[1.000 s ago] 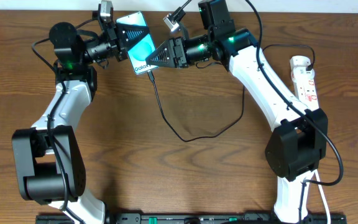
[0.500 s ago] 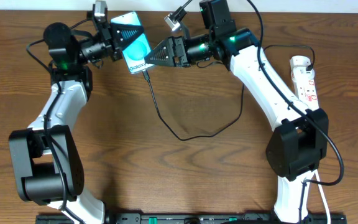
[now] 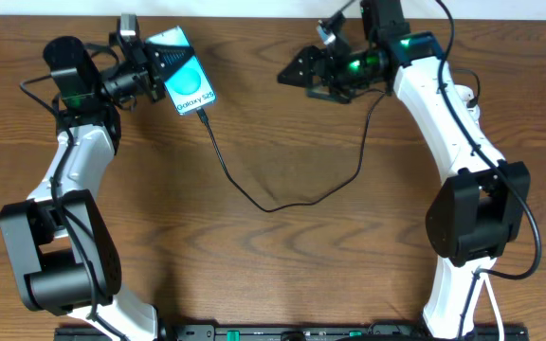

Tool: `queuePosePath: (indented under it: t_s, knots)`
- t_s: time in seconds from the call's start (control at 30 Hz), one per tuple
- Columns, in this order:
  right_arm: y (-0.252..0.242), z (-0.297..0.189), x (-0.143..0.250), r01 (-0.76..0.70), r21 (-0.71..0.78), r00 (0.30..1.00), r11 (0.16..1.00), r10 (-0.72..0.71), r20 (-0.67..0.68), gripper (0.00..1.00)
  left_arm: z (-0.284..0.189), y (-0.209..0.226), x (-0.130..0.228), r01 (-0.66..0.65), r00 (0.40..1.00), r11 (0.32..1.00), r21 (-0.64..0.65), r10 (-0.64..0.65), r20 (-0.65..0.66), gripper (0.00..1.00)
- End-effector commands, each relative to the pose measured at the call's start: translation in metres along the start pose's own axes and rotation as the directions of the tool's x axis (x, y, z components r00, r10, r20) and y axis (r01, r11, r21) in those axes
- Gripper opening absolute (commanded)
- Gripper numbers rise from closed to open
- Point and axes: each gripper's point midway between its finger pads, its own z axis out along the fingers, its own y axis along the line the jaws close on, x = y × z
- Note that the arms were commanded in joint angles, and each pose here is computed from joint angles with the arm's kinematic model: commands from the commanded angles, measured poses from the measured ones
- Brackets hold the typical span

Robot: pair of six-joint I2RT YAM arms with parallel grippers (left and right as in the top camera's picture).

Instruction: Plug charger to phone and switch on socket

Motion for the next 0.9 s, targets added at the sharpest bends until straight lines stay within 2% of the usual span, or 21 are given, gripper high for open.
queuePosePath:
  t_s: [0.0,0.23,0.43,0.77,0.87]
  knots:
    - [-0.027,-0.017,-0.002,0.027,0.177,0.999,0.984,-0.033,0.033,0.99,-0.002,0.027,0.0,-0.011,0.999,0.996,-0.085,0.013,0.03,0.07]
    - [-0.054,-0.023,0.015,0.009,0.317,1.0,0.948,-0.004,-0.018,0.99,-0.013,0.089,0.017,0.048,0.998,0.952,-0.301,-0.034,0.052,0.07]
    - [-0.067,-0.029,0.032,0.001,0.389,0.997,0.921,0.029,-0.071,0.99,-0.031,0.131,0.037,0.077,0.997,0.87,-0.487,-0.061,0.048,0.07]
    - [-0.079,-0.036,0.054,0.017,0.463,0.987,0.886,0.058,-0.148,0.99,-0.079,0.188,0.067,0.079,0.996,0.62,-0.781,-0.087,0.032,0.07]
    - [-0.079,-0.036,0.058,0.011,0.465,0.985,0.885,0.071,-0.159,0.99,-0.085,0.192,0.072,0.071,0.995,0.587,-0.807,-0.095,0.018,0.07]
